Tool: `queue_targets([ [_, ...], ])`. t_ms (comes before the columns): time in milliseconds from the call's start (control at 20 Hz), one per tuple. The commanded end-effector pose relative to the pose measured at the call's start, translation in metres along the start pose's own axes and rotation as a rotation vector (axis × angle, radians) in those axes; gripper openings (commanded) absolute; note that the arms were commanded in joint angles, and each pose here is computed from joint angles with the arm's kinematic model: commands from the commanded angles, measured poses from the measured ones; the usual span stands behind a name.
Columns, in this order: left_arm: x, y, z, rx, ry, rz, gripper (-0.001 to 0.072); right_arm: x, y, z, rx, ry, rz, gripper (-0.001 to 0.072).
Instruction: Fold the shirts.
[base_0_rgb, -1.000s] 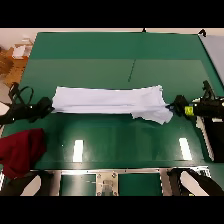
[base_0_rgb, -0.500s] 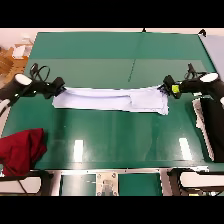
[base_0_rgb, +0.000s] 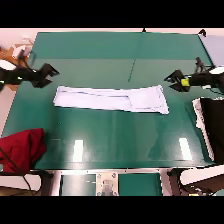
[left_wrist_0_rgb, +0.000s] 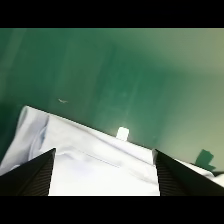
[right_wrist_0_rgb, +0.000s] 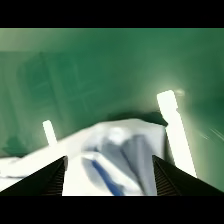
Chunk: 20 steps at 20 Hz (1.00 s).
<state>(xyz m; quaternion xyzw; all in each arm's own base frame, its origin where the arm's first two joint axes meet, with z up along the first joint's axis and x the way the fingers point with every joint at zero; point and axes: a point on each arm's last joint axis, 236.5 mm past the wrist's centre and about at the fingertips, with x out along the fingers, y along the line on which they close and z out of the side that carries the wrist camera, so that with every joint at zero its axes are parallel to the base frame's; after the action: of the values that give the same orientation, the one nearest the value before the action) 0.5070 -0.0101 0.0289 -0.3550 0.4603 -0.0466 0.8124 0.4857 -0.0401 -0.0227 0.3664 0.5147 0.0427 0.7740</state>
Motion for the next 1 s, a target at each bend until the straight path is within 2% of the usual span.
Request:
queue_targets([
  [0,-0.04,-0.002,0.012,0.01,0.016,-0.016,0.0718,-0.02,-0.033,-0.013,-0.065,0.108,0.012,0.0608],
  [50,-0.043,-0.005,0.01,0.015,0.023,-0.019,0.0711,-0.019,-0.042,-0.019,-0.071,0.14,0.02,0.0608],
  [100,-0.043,-0.006,0.006,0.013,0.039,-0.024,0.0601,-0.014,-0.049,-0.026,-0.079,0.178,0.029,0.0608],
  [200,-0.043,-0.008,-0.002,0.031,0.075,-0.033,0.0153,-0.001,-0.056,-0.046,-0.094,0.269,0.063,0.0608],
  [250,-0.044,-0.009,-0.005,0.046,0.088,-0.038,0.0028,0.006,-0.054,-0.054,-0.103,0.304,0.096,0.0609],
  [350,-0.044,-0.01,-0.014,0.072,0.122,-0.042,0.0024,0.025,-0.044,-0.063,-0.11,0.339,0.178,0.0652],
  [500,-0.039,-0.021,-0.03,0.115,0.173,-0.056,0.0024,0.046,-0.026,-0.069,-0.088,0.354,0.294,0.0652],
  [650,-0.027,-0.043,-0.045,0.196,0.198,-0.077,0.0024,0.062,-0.015,-0.08,-0.092,0.39,0.318,0.0646],
  [700,-0.023,-0.053,-0.05,0.215,0.202,-0.085,0.0024,0.065,-0.012,-0.083,-0.101,0.4,0.318,0.0543],
  [750,-0.017,-0.064,-0.057,0.24,0.205,-0.095,0.0024,0.067,-0.008,-0.084,-0.11,0.404,0.319,0.0315],
  [800,-0.01,-0.077,-0.064,0.265,0.211,-0.106,0.0024,0.067,-0.005,-0.082,-0.121,0.401,0.321,0.0149],
  [850,-0.003,-0.09,-0.074,0.296,0.217,-0.119,0.0024,0.065,-0.001,-0.079,-0.131,0.399,0.323,0.0024],
  [950,0.015,-0.117,-0.096,0.376,0.229,-0.147,0.0025,0.055,0.009,-0.068,-0.15,0.392,0.329,0.002],
])
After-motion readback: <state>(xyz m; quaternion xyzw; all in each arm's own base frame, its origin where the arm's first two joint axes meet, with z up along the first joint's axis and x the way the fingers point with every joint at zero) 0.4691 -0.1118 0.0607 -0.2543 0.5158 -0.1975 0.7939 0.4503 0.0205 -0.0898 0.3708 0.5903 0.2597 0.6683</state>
